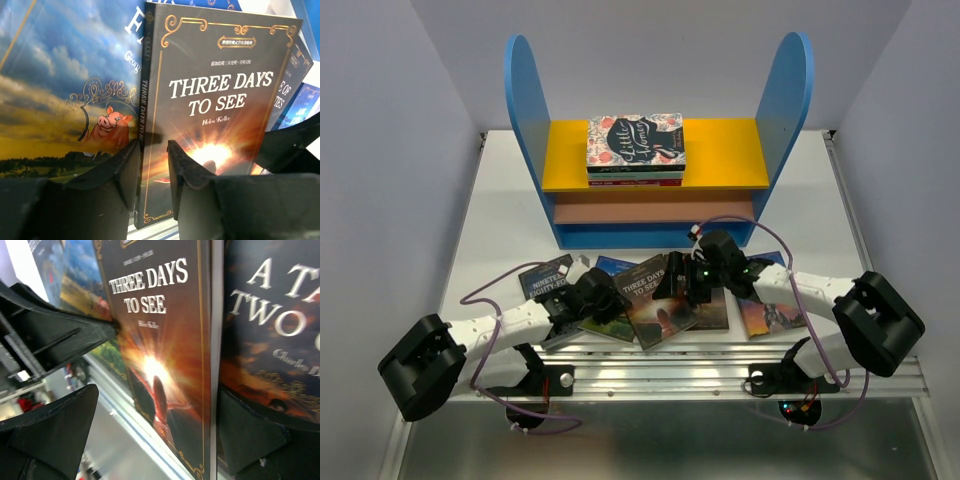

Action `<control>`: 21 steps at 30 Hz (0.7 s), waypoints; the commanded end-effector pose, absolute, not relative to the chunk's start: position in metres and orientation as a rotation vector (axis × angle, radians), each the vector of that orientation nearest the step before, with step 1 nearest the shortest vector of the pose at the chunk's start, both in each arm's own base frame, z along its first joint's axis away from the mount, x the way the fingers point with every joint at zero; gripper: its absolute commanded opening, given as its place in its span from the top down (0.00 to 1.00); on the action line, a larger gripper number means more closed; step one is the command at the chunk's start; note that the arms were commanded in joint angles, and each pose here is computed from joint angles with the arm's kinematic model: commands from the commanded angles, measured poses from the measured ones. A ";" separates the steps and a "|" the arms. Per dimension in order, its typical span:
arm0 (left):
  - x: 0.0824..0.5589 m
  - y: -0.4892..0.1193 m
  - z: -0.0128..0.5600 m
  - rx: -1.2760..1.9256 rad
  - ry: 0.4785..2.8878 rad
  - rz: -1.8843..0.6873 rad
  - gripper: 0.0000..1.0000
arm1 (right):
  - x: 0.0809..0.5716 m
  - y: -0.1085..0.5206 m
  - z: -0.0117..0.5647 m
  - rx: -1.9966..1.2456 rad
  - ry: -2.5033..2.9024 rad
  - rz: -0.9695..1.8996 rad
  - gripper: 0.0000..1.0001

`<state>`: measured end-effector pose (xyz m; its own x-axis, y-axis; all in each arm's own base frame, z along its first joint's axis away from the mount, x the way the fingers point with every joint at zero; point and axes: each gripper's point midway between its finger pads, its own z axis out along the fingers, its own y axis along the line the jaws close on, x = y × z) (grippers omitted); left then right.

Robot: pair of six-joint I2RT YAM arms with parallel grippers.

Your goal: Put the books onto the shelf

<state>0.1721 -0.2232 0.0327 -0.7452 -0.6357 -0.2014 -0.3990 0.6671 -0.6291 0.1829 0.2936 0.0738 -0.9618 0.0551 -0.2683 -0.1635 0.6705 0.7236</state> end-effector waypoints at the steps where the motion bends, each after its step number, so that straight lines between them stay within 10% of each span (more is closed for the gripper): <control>1: 0.165 -0.225 0.029 -0.838 2.491 -0.798 0.62 | 0.179 0.319 0.109 -0.126 2.530 1.406 0.00; 21: 0.162 -0.231 0.025 -0.810 2.517 -0.769 0.63 | 0.178 0.319 0.091 -0.140 2.560 1.292 0.57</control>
<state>0.1666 -0.2303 0.0293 -0.7480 -0.6373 -0.1850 -0.4090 0.6623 -0.6277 0.1760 0.3025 0.0786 -0.9692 0.0577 -0.2394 -0.1464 0.6468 0.7484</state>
